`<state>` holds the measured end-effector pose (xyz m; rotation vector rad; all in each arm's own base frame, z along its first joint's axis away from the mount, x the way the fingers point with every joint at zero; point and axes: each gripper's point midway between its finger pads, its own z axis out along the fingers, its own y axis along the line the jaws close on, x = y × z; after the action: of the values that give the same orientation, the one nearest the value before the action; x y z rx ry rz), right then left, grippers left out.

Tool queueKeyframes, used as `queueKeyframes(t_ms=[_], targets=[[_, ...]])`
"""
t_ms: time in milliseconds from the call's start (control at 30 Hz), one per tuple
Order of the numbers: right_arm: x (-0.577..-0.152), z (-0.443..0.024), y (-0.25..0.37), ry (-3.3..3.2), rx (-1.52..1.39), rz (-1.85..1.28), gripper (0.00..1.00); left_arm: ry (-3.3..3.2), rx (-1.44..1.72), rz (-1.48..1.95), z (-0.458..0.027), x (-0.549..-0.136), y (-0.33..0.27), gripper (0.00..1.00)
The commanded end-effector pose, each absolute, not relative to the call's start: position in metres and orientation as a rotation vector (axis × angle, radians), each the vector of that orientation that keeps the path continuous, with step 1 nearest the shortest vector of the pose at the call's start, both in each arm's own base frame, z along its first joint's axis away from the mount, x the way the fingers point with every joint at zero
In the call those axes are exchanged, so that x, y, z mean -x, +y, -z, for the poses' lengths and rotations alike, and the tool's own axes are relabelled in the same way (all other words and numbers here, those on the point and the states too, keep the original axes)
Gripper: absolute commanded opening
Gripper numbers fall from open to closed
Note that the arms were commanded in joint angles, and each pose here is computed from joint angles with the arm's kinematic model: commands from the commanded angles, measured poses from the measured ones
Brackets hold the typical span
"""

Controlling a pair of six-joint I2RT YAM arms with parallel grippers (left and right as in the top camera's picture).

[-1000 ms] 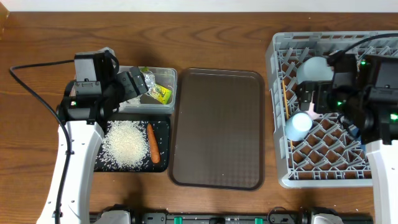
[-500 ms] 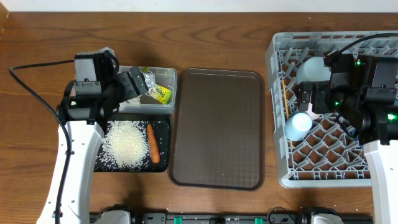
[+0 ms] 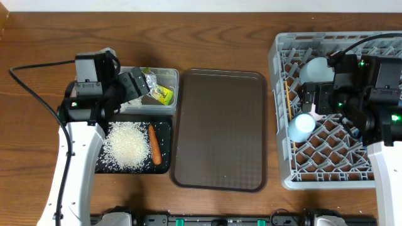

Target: Sort waste into correct bins and load items into the dishwasher rack

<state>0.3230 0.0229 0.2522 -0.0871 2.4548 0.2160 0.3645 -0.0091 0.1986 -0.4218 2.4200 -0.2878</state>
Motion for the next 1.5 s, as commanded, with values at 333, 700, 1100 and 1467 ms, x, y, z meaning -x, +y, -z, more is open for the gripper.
queueKeyframes(t_ms=[333, 700, 1100, 1467], targets=[[-0.297, -0.302, 0.025, 2.291, 0.097, -0.189, 0.99, 2.423, 0.428, 0.263, -0.197, -0.365, -0.005, 1.00], [-0.240, -0.365, 0.026, 2.038, 0.119, -0.160, 0.99, 2.422, 0.428, 0.263, -0.197, -0.365, -0.005, 1.00], [-0.176, -0.405, 0.037, 1.815, 0.183, -0.172, 0.99, 2.422, 0.428, 0.263, -0.197, -0.365, -0.005, 1.00], [-0.140, -0.351, 0.046, 1.748, 0.259, -0.208, 0.99, 2.422, 0.428, 0.263, -0.197, -0.365, -0.005, 1.00]])
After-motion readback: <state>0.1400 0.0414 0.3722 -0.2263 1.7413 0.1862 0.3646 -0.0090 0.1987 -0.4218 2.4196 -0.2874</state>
